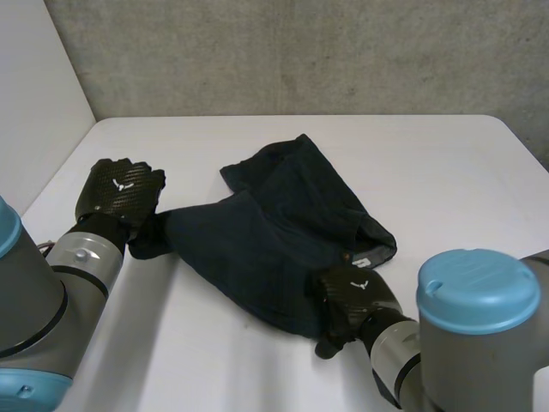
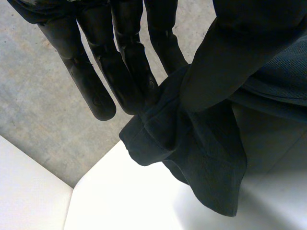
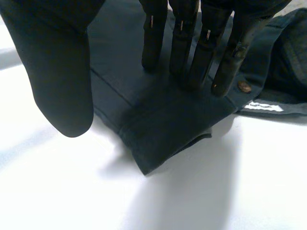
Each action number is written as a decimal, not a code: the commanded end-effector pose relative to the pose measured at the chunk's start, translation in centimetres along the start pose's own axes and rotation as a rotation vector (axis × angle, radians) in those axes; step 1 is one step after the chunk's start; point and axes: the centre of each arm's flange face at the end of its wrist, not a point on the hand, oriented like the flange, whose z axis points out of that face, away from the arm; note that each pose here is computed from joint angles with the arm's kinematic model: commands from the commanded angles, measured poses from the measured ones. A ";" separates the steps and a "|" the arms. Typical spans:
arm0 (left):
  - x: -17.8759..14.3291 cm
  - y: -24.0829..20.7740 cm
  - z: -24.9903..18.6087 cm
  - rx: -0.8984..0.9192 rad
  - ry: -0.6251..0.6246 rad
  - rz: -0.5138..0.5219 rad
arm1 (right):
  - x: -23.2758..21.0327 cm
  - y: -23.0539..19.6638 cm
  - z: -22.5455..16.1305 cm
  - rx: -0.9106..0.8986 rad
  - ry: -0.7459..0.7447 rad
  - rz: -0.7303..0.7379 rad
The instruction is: Fold the shorts.
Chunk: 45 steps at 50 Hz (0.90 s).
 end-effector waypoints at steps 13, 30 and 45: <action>0.0 -0.1 0.1 0.003 -0.001 -0.002 | -0.2 2.6 4.1 0.029 0.100 -0.134; -1.3 -2.5 -1.0 0.060 -0.032 -0.004 | 1.3 -9.6 1.5 0.392 0.197 -0.309; -7.9 -16.0 -7.2 0.333 -0.132 -0.035 | 2.1 -25.0 -10.6 0.640 0.397 -0.606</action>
